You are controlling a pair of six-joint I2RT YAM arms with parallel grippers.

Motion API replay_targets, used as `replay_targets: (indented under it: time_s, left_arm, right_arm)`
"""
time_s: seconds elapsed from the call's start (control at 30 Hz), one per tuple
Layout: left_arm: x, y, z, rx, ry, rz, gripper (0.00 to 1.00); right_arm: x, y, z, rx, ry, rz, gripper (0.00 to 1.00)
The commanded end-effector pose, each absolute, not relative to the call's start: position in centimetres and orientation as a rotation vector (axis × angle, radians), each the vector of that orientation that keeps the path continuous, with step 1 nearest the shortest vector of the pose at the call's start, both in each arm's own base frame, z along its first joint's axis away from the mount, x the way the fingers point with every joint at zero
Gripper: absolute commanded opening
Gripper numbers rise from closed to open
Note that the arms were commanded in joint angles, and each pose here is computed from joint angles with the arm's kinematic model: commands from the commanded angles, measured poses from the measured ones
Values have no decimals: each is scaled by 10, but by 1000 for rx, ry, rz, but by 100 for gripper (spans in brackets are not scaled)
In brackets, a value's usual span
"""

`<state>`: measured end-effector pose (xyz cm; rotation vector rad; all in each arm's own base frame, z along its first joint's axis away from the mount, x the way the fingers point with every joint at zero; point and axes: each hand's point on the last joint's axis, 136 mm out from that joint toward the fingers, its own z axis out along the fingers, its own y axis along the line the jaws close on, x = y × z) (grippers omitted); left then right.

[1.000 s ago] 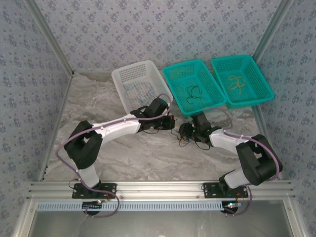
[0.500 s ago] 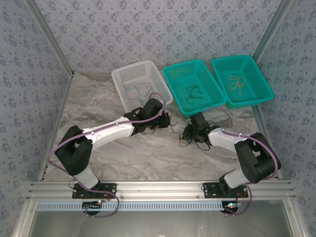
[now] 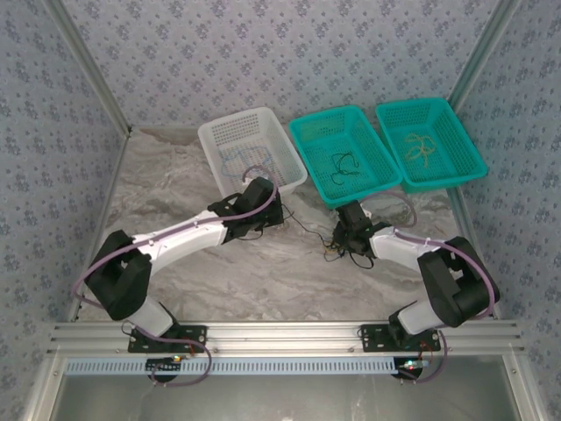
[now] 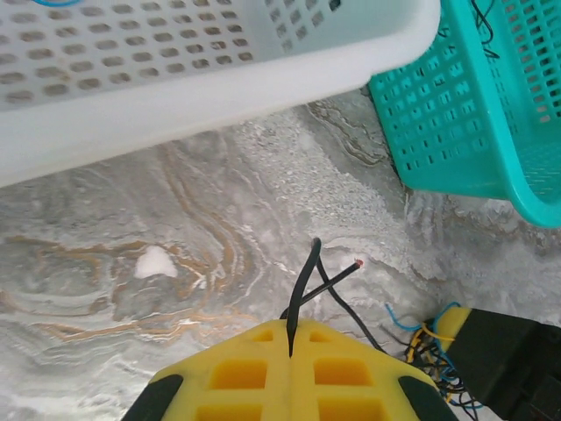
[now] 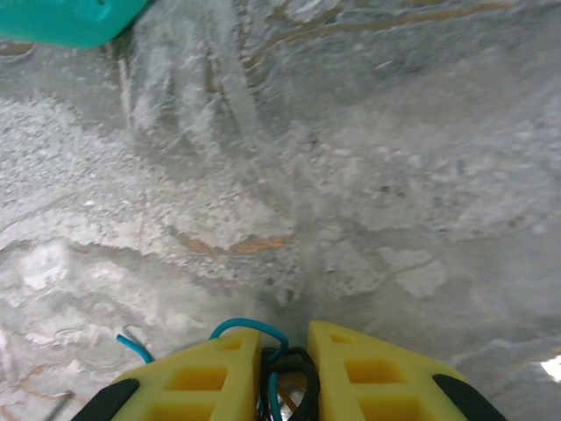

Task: Untangle the cables

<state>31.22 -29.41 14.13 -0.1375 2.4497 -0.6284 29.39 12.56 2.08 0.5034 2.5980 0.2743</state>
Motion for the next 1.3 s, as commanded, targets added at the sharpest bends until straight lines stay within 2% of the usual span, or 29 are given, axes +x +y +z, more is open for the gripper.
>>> replay_targets:
  time_s: [0.0, 0.23, 0.43, 0.8, 0.93, 1.07, 1.27]
  left_arm:
    - [315, -267, 155, -235, 2389, -537, 0]
    - [317, -246, 170, -271, 2333, -454, 0]
    - [316, -201, 194, -411, 2208, -334, 0]
    - [304, -131, 218, -627, 2039, -256, 0]
    - [303, -129, 224, -612, 2032, -302, 0]
    - [310, -162, 231, -425, 2080, -419, 0]
    - [310, -228, 246, -72, 2132, -659, 0]
  right_arm:
    - [269, 84, 4, 562, 2655, 12, 22]
    - [269, 80, 4, 610, 2633, 4, 21]
    - [267, 76, 8, 662, 2599, -5, 22]
    - [265, 70, 12, 719, 2564, -33, 25]
    - [265, 70, 12, 732, 2566, -31, 27]
    - [270, 80, 23, 694, 2548, 58, 38]
    - [290, 109, 77, 481, 2417, 279, 74]
